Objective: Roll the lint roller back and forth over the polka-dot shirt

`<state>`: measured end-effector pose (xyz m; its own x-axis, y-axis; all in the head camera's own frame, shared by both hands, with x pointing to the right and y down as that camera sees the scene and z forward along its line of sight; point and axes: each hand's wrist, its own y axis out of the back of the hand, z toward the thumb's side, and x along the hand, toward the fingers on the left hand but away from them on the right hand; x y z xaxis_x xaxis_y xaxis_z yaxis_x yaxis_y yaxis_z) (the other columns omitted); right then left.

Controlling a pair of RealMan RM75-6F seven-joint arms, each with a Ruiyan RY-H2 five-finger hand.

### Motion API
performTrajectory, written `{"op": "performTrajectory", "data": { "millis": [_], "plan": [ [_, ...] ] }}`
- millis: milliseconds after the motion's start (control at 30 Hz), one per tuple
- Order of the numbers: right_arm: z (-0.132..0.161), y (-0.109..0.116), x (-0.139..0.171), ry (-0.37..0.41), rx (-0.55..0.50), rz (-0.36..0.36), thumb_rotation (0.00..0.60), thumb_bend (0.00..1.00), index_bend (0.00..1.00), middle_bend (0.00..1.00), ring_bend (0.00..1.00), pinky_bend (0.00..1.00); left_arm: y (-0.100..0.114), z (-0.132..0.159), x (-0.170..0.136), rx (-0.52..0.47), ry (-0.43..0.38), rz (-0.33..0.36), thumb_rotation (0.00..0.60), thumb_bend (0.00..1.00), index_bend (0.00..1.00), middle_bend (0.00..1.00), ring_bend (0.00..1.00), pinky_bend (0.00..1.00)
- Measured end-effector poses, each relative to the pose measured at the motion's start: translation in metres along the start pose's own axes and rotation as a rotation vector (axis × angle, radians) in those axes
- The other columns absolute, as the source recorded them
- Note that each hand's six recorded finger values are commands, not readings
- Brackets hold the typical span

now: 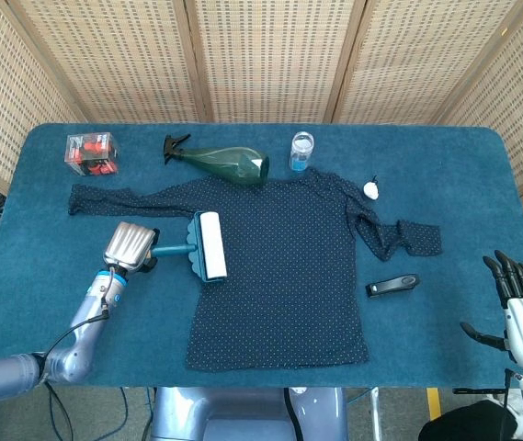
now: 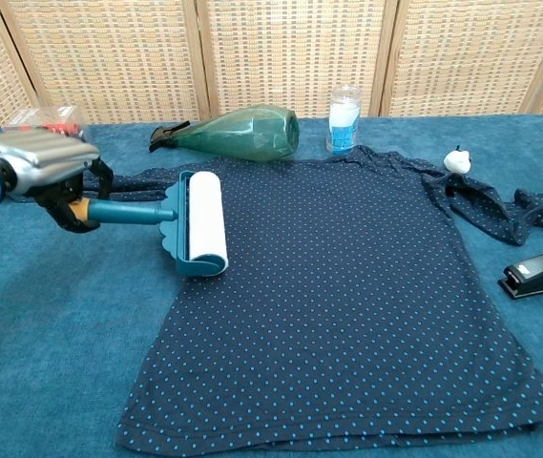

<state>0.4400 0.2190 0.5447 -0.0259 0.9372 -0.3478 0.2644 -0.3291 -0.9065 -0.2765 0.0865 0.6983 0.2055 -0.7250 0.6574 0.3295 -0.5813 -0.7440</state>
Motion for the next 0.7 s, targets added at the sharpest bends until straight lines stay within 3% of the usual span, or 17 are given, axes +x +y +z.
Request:
{"op": "performTrajectory", "data": {
  "millis": [267, 700],
  "plan": [
    [-0.003, 0.002, 0.0, -0.009, -0.007, -0.004, 0.6, 0.13, 0.0, 0.0, 0.0, 0.0, 0.018, 0.013, -0.006, 0.025, -0.05, -0.004, 0.6, 0.61, 0.88, 0.85, 0.65, 0.61],
    [-0.007, 0.001, -0.002, -0.02, -0.014, 0.0, 0.6, 0.13, 0.0, 0.0, 0.0, 0.0, 0.007, 0.03, 0.002, 0.038, -0.064, -0.055, 0.6, 0.6, 0.88, 0.85, 0.65, 0.63]
  ]
}}
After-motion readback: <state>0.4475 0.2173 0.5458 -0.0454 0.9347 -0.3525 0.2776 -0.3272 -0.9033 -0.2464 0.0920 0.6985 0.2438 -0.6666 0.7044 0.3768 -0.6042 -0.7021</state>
